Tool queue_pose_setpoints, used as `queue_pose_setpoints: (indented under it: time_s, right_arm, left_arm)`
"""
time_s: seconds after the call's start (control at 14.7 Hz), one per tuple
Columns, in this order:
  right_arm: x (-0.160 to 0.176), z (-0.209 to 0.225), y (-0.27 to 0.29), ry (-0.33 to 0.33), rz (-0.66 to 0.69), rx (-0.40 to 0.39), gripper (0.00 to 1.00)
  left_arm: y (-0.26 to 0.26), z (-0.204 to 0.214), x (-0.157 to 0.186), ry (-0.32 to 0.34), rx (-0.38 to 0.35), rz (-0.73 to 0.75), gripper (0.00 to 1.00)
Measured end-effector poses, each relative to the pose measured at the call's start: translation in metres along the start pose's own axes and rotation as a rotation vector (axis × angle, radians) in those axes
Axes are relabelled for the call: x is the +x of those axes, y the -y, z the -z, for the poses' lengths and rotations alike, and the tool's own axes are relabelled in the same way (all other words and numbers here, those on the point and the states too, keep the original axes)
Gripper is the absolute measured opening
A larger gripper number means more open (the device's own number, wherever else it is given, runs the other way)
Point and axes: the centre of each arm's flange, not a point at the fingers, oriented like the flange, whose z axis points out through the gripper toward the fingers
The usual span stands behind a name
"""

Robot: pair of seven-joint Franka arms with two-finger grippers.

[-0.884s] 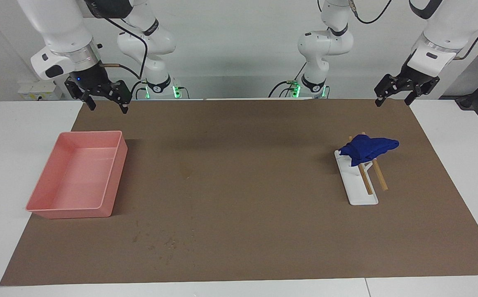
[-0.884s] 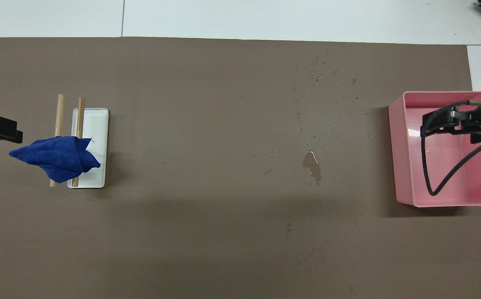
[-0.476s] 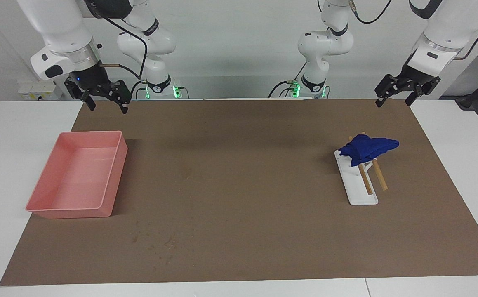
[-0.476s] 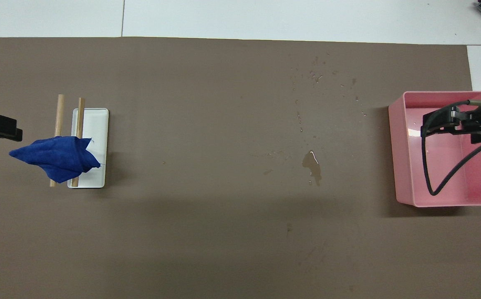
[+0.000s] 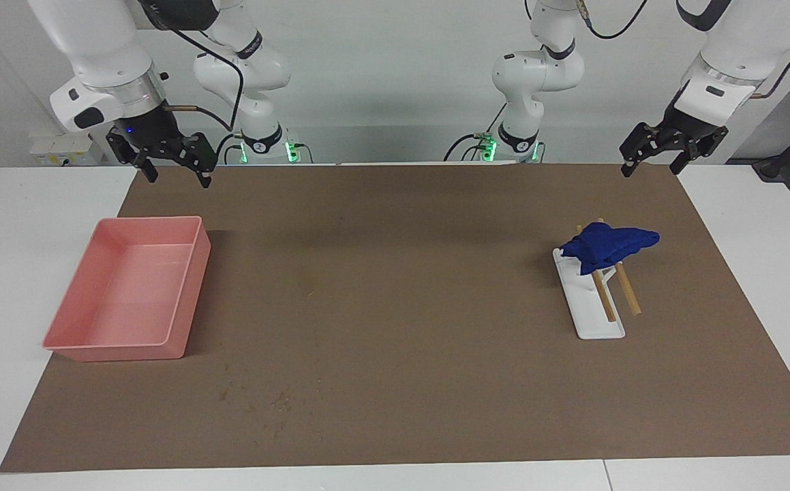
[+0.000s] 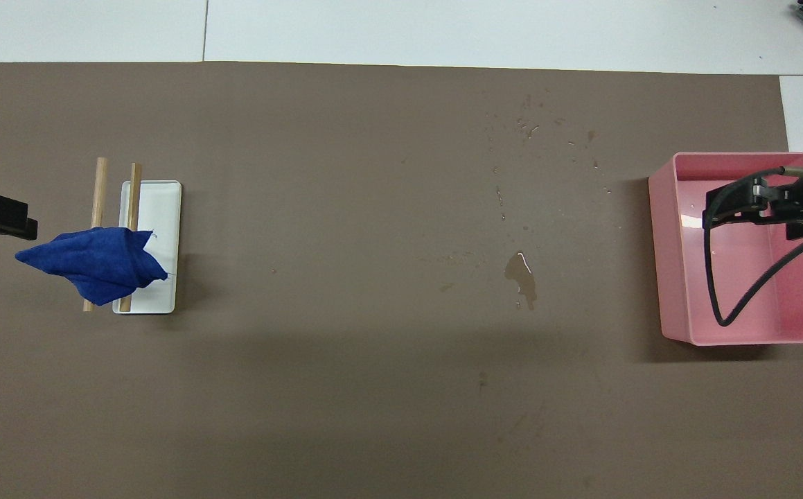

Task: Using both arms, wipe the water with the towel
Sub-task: 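Grasp the blue cloth on the white tray with the left gripper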

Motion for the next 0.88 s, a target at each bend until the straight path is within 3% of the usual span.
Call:
queue_pose_setpoints:
  time_s: [0.27,0.54,0.88]
  right_arm:
    - [0.001,0.001,0.002,-0.010,0.003,0.002,1.00]
    - [0.002,0.002,0.002,-0.019,0.004,0.004,1.00]
    - [0.002,0.002,0.001,-0.019,0.001,0.004,1.00]
  left_arm:
    - [0.020,-0.008,-0.011,0.029,-0.001,0.064,1.00]
    - [0.070,-0.055,-0.014,-0.097,-0.004,0.188,1.00]
    - [0.094,-0.109,-0.007,-0.121,-0.005,0.257,1.00]
